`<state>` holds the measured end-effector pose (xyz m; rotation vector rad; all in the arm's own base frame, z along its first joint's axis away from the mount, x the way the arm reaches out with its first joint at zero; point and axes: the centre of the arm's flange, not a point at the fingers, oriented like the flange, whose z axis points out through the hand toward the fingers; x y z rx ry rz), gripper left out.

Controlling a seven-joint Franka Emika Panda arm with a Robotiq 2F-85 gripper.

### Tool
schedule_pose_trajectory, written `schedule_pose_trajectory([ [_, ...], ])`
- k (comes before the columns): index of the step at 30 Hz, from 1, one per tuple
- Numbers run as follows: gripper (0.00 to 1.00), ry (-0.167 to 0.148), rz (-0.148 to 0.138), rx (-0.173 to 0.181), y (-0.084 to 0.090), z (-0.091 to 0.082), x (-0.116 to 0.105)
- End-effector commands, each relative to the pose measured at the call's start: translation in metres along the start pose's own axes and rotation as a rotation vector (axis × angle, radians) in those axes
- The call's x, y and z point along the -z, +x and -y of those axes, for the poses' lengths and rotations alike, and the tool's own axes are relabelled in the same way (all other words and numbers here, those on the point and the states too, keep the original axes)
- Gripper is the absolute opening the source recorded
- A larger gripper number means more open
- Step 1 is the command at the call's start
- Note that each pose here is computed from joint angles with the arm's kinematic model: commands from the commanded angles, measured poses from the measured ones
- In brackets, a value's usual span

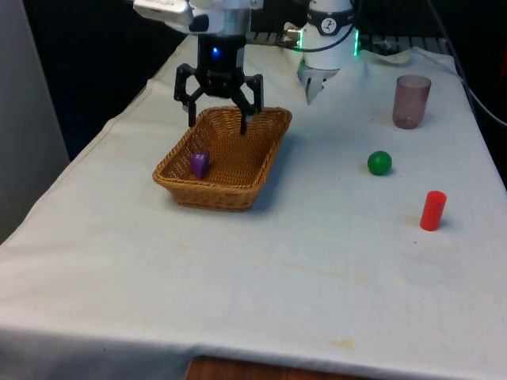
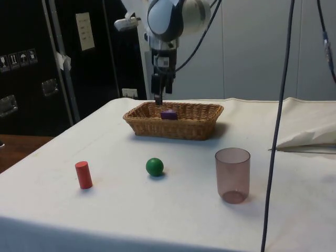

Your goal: Pick up the triangular block and place it into the basket.

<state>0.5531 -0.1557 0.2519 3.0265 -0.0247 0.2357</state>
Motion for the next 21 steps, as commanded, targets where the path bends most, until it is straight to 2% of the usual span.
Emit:
schedule_pose_trajectory([
  [1,1.00,0.003,-0.002,0.000,0.000,-0.002,0.003],
  [4,1.00,0.013,-0.009,0.007,-0.002,-0.009,0.021],
  [11,1.00,0.028,-0.017,0.013,-0.004,-0.019,0.044],
  [12,1.00,0.033,-0.021,0.011,-0.002,-0.017,0.041],
  [19,1.00,0.046,-0.029,0.023,-0.006,-0.029,0.075],
  [21,1.00,0.054,-0.034,0.021,-0.006,-0.029,0.077],
])
